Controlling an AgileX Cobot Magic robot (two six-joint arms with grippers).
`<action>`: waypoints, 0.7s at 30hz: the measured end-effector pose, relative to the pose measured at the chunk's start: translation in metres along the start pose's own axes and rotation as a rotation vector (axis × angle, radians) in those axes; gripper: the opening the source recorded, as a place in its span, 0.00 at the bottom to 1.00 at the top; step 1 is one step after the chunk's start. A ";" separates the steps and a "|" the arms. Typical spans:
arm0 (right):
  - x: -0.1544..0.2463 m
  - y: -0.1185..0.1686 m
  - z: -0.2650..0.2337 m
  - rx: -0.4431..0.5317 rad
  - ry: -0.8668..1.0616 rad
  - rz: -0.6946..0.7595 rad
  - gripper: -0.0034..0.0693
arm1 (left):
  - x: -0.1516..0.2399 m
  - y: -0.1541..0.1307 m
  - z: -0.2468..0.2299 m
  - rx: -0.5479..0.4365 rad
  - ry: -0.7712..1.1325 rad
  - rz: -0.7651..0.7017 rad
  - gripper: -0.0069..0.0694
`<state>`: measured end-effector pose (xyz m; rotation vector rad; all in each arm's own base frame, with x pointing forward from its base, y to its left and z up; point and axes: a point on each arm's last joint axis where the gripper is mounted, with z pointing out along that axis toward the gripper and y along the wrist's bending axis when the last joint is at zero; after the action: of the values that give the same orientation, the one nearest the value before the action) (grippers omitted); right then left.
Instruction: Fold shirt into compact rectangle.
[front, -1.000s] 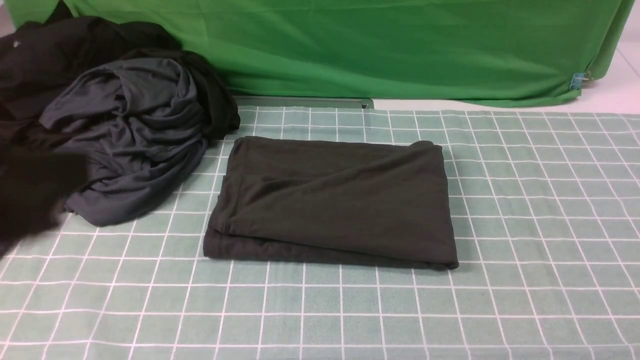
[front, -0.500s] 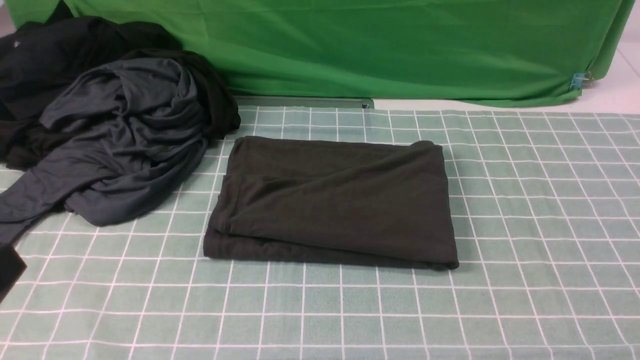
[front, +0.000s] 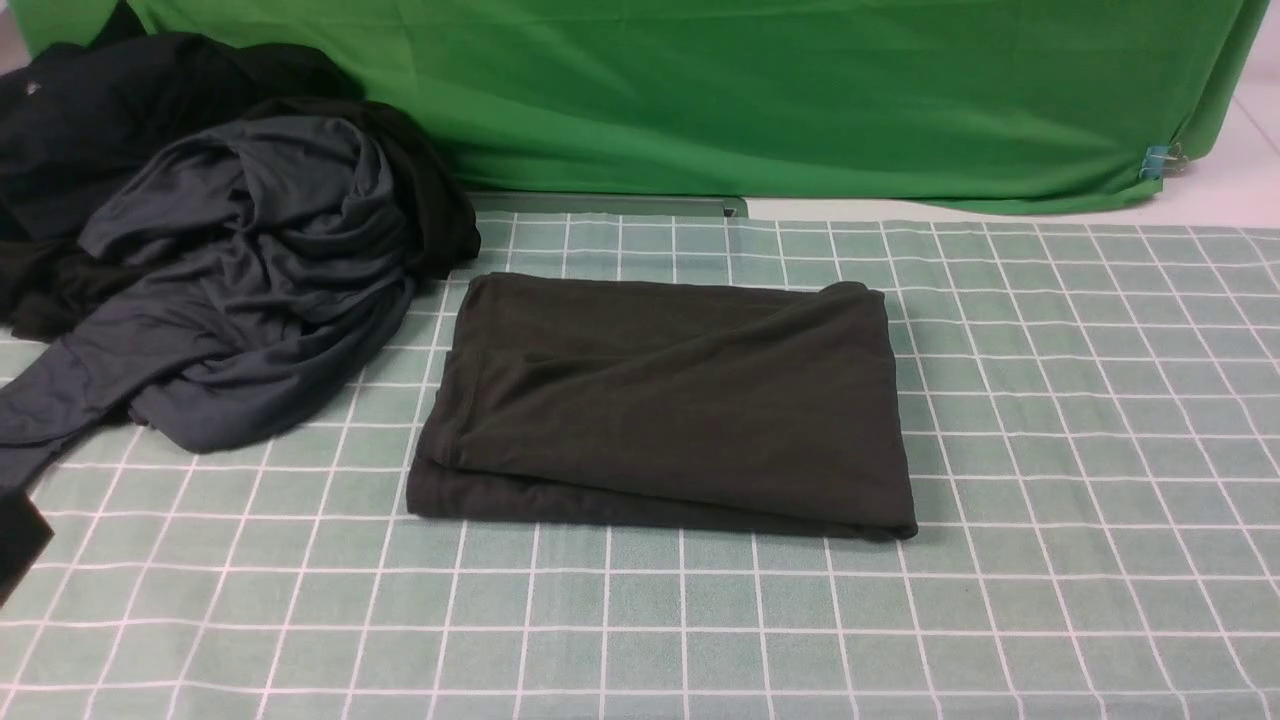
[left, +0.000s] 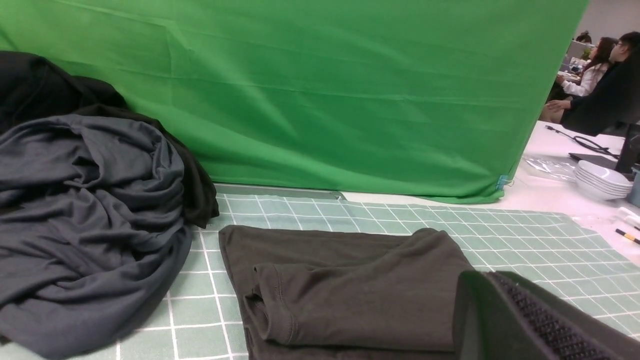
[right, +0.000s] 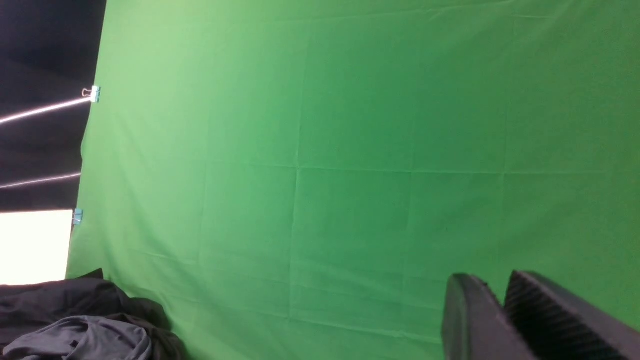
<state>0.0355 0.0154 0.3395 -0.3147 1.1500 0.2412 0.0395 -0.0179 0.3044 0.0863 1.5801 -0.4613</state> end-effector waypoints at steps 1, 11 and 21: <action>0.000 0.000 0.000 0.000 0.000 0.000 0.19 | 0.000 0.000 0.000 0.000 0.000 0.000 0.09; 0.000 0.000 0.000 0.000 0.000 0.000 0.22 | 0.010 0.012 0.006 -0.145 -0.057 0.117 0.09; 0.000 0.000 0.000 0.001 0.000 0.000 0.24 | 0.080 0.045 0.013 -0.361 -0.004 0.191 0.09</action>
<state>0.0355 0.0154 0.3395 -0.3142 1.1501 0.2405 0.0605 0.0005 0.2166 -0.0405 1.6100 -0.0239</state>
